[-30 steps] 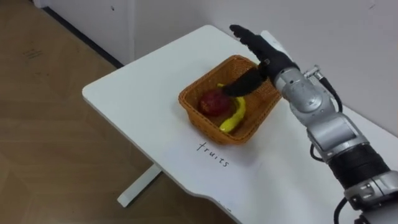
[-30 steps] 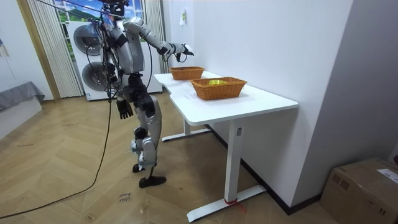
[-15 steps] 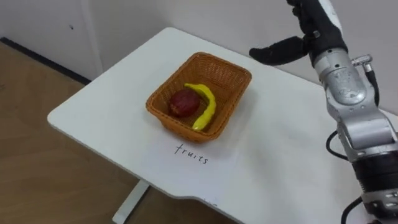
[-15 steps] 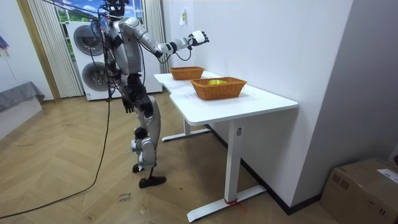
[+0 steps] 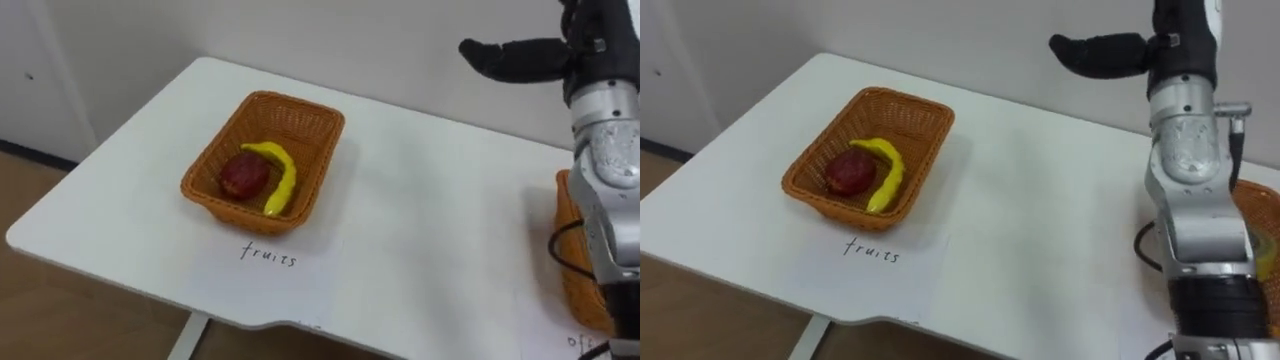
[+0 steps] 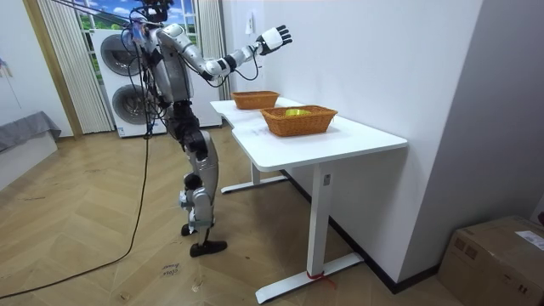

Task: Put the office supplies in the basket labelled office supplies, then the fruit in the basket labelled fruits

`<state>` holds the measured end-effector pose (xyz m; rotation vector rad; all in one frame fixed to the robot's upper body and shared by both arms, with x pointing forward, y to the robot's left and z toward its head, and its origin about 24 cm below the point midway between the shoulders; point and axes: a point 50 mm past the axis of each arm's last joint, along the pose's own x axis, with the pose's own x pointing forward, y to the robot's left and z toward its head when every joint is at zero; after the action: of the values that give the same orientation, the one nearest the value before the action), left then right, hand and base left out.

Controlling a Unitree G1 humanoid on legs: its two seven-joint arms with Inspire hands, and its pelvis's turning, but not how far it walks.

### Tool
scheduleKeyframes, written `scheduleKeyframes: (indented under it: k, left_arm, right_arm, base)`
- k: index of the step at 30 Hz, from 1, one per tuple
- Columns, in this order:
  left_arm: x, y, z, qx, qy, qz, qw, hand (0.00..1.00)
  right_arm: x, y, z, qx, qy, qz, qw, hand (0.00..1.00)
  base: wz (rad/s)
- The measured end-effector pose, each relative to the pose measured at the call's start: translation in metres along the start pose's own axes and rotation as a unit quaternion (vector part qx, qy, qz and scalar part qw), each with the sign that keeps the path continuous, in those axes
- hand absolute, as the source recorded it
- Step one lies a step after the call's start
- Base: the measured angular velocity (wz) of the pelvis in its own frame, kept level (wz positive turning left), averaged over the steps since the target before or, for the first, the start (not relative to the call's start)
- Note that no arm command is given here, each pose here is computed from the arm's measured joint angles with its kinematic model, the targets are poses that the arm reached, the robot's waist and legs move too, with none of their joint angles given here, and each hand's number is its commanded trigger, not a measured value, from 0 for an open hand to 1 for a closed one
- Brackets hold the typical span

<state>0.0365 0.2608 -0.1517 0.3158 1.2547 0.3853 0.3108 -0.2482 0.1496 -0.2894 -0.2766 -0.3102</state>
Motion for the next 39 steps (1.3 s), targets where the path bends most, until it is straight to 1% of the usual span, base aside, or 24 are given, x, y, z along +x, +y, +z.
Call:
scheduleKeyframes:
  k: [5, 8, 11, 14, 19, 21, 25, 28, 30, 31, 33, 34, 35, 36, 39]
  left_arm:
    - [0.0, 0.0, 0.001, -0.005, -0.012, 0.001, 1.0, 0.0]
    - [-0.001, 0.0, -0.005, -0.004, -0.006, 0.004, 1.0, 0.0]
    - [-0.002, -0.005, -0.004, -0.009, -0.012, 0.006, 1.0, 0.0]
    - [-0.003, -0.007, 0.0, -0.013, -0.022, 0.004, 1.0, 0.0]
    - [-0.002, -0.006, 0.001, -0.015, -0.027, 0.007, 1.0, 0.0]
    - [-0.002, -0.009, 0.005, -0.017, -0.03, 0.01, 0.999, 0.0]
    - [-0.003, -0.011, 0.005, -0.017, -0.03, 0.018, 0.999, 0.0]
    - [-0.004, -0.015, 0.005, -0.022, -0.03, 0.019, 0.999, 0.0]
    - [-0.005, -0.017, 0.007, -0.026, -0.039, 0.016, 0.999, 0.0]
    - [-0.005, -0.018, 0.007, -0.024, -0.042, 0.015, 0.999, 0.0]
    - [-0.005, -0.02, 0.007, -0.03, -0.045, 0.01, 0.999, 0.0]
    - [-0.006, -0.021, 0.007, -0.029, -0.044, 0.009, 0.999, 0.0]
    - [-0.006, -0.022, 0.004, -0.033, -0.042, 0.007, 0.999, 0.0]
    - [-0.006, -0.022, 0.002, -0.04, -0.039, 0.007, 0.998, 0.0]
    - [-0.007, -0.016, -0.006, -0.077, -0.021, 0.021, 0.997, 0.0]
  right_arm:
    - [-0.016, -0.032, 0.0, 0.034, -0.013, -0.094, 0.995, 0.0]
    - [-0.027, -0.044, -0.009, 0.048, 0.003, -0.132, 0.99, 0.0]
    - [-0.037, -0.056, -0.018, 0.047, 0.018, -0.171, 0.984, 0.0]
    - [-0.056, -0.072, -0.032, 0.039, 0.043, -0.216, 0.975, 0.0]
    - [-0.074, -0.081, -0.047, 0.036, 0.079, -0.248, 0.965, 0.0]
    - [-0.087, -0.088, -0.056, 0.049, 0.102, -0.282, 0.953, 0.0]
    - [-0.105, -0.09, -0.069, 0.073, 0.137, -0.329, 0.932, 0.0]
    - [-0.12, -0.09, -0.081, 0.092, 0.164, -0.376, 0.907, 0.0]
    - [-0.14, -0.091, -0.102, 0.093, 0.203, -0.413, 0.883, 0.0]
    - [-0.145, -0.09, -0.108, 0.101, 0.219, -0.423, 0.874, 0.0]
    - [-0.171, -0.087, -0.132, 0.122, 0.289, -0.459, 0.831, 0.0]
    - [-0.178, -0.086, -0.136, 0.127, 0.304, -0.468, 0.82, 0.0]
    - [-0.189, -0.087, -0.139, 0.132, 0.309, -0.488, 0.806, 0.0]
    - [-0.191, -0.09, -0.139, 0.139, 0.304, -0.498, 0.8, 0.0]
    - [-0.21, -0.103, -0.151, 0.173, 0.316, -0.56, 0.747, 0.0]
  base:
    - [-0.14]
    - [-0.31]
    - [-0.15]
    - [-0.04]
    - [-0.15]
    - [0.0]
    - [-0.09]
    - [-0.08]
    - [0.0]
    - [0.0]
    - [-0.04]
    - [-0.03]
    - [0.0]
    - [0.0]
    - [0.09]
